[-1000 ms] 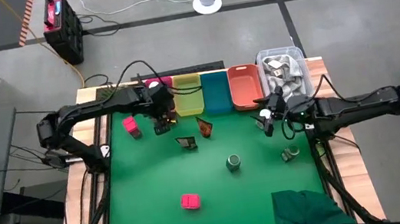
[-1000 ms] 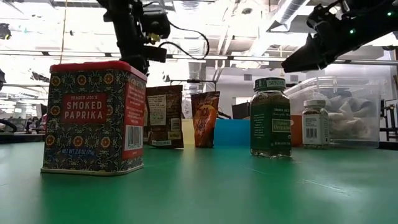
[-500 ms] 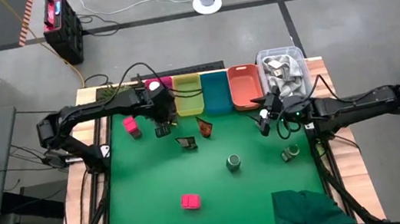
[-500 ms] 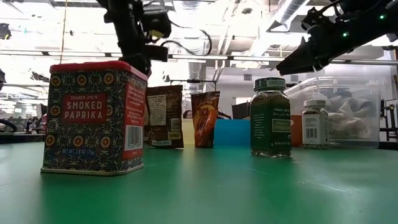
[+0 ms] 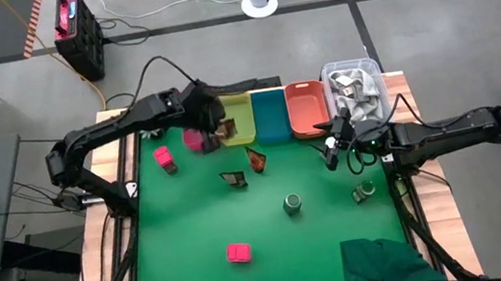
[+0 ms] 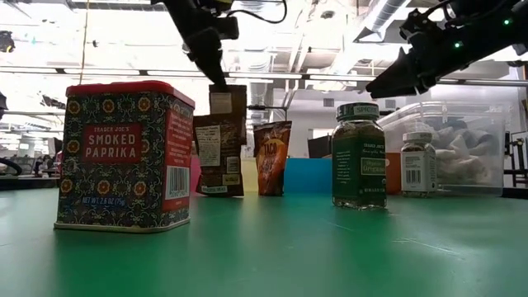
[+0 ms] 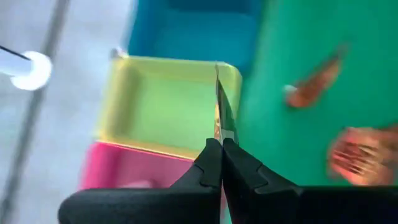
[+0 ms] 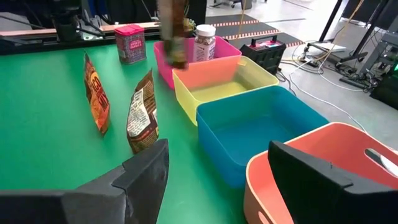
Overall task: Sort spices by type
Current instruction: Put the top brown seasoning pack into the yellow bin
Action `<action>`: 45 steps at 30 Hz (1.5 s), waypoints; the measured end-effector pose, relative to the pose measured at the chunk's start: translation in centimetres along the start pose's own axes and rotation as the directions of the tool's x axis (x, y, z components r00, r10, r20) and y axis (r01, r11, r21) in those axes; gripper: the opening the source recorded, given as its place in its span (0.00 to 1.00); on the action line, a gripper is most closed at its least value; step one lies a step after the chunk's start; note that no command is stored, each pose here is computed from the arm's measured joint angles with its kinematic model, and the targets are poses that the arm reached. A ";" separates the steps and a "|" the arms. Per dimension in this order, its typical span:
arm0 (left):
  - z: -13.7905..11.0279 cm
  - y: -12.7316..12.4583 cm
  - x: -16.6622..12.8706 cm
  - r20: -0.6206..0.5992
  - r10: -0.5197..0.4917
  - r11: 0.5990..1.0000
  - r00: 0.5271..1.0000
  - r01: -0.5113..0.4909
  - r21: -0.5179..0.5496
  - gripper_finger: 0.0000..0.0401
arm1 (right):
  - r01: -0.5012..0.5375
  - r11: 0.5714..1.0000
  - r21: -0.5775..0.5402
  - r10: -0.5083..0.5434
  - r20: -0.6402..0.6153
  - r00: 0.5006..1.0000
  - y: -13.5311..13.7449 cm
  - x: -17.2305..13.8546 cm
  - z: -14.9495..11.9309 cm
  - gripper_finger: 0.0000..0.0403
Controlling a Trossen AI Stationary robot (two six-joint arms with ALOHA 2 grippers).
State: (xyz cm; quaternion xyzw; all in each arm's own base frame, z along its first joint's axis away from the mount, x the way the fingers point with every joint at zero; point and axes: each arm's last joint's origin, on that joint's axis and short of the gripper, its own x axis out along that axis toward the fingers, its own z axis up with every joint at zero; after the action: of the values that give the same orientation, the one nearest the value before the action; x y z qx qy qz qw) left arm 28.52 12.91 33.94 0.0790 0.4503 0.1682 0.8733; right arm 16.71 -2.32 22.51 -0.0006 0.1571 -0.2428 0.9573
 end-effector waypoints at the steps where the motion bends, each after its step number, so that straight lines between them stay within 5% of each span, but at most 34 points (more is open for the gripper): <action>1: 0.1 0.3 0.0 0.015 0.026 1.000 1.000 -0.026 0.007 0.00 | 0.000 1.000 0.002 0.000 0.004 1.000 0.0 0.0 0.0 0.75; 10: 0.8 2.9 3.5 0.085 0.090 0.995 0.992 -0.094 0.045 0.00 | -0.003 1.000 0.004 0.002 0.017 1.000 0.0 0.0 0.2 0.75; 22: -1.1 5.9 10.7 -0.003 0.069 0.997 0.998 -0.069 0.042 0.00 | -0.015 1.000 0.009 0.015 0.015 1.000 0.1 0.0 0.2 0.75; 36: -1.9 6.0 14.1 -0.023 0.039 0.997 0.999 -0.038 0.064 0.00 | -0.017 1.000 0.007 0.017 0.015 1.000 0.1 0.0 0.2 0.75; 45: -1.7 6.1 13.6 -0.017 0.051 0.998 0.999 -0.051 0.022 0.25 | -0.021 1.000 0.007 0.021 0.014 1.000 0.1 0.0 0.2 0.75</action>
State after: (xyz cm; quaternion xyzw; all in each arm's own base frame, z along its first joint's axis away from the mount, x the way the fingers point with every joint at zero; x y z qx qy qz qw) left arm 33.08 23.54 24.37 0.0983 0.4576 0.1863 0.8638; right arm 16.79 -2.24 22.65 0.0027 0.1494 -0.2333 0.9609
